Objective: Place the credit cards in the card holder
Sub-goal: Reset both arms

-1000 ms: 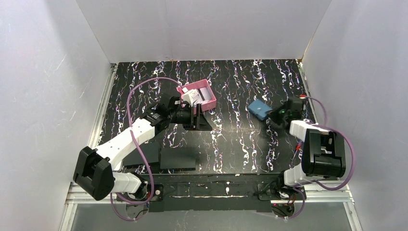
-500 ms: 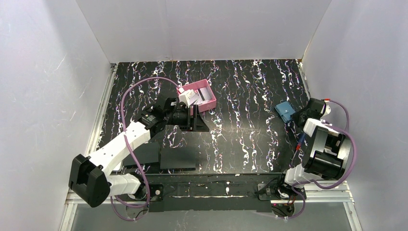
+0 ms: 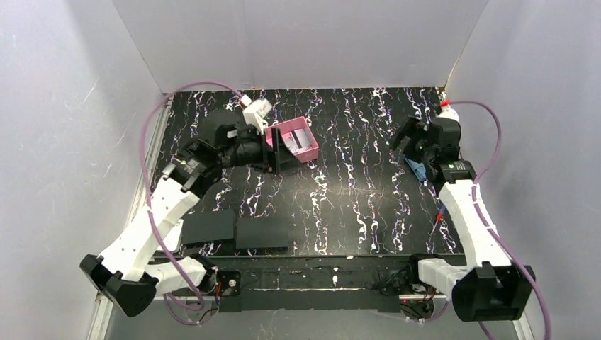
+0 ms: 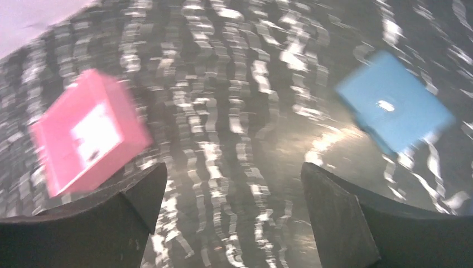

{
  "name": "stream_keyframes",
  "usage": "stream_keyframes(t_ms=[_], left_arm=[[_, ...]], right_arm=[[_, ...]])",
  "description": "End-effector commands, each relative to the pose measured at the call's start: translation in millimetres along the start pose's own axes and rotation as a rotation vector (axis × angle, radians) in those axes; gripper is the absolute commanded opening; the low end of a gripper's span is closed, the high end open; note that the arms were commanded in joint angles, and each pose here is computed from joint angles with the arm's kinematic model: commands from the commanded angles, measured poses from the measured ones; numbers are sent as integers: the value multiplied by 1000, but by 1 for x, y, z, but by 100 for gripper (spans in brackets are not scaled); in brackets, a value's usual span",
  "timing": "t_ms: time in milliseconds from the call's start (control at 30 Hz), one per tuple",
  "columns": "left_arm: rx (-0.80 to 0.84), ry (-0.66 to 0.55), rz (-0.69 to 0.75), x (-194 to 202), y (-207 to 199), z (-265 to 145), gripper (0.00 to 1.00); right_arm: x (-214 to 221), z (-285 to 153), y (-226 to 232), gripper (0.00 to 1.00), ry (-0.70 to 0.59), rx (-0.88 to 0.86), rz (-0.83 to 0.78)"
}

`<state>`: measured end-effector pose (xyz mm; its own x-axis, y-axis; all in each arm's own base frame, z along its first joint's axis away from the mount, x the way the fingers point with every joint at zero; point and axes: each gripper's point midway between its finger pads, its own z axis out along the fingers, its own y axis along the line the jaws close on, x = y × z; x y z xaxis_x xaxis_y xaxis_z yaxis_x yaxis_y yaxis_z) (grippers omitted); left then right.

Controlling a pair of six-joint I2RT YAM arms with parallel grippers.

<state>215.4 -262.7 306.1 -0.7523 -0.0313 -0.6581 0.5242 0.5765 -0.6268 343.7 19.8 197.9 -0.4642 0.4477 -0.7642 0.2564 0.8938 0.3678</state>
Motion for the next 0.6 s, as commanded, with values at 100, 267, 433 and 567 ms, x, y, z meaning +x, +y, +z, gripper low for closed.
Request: stream_keyframes(t_ms=[100, 267, 433, 567], left_arm=[[6, -280, 252, -74, -66, -92, 67], [-77, -532, 386, -105, -87, -164, 77], [-172, -766, 449, -116, -91, -228, 96], [-257, -944, 469, -122, -86, -271, 98]], right_arm=[[-58, -99, 118, 98, -12, -469, -169], [-103, -150, 130, 98, -136, -489, -183], [-159, -208, 118, 98, -363, -388, -153], [-189, -255, 85, 98, -567, -252, -95]])
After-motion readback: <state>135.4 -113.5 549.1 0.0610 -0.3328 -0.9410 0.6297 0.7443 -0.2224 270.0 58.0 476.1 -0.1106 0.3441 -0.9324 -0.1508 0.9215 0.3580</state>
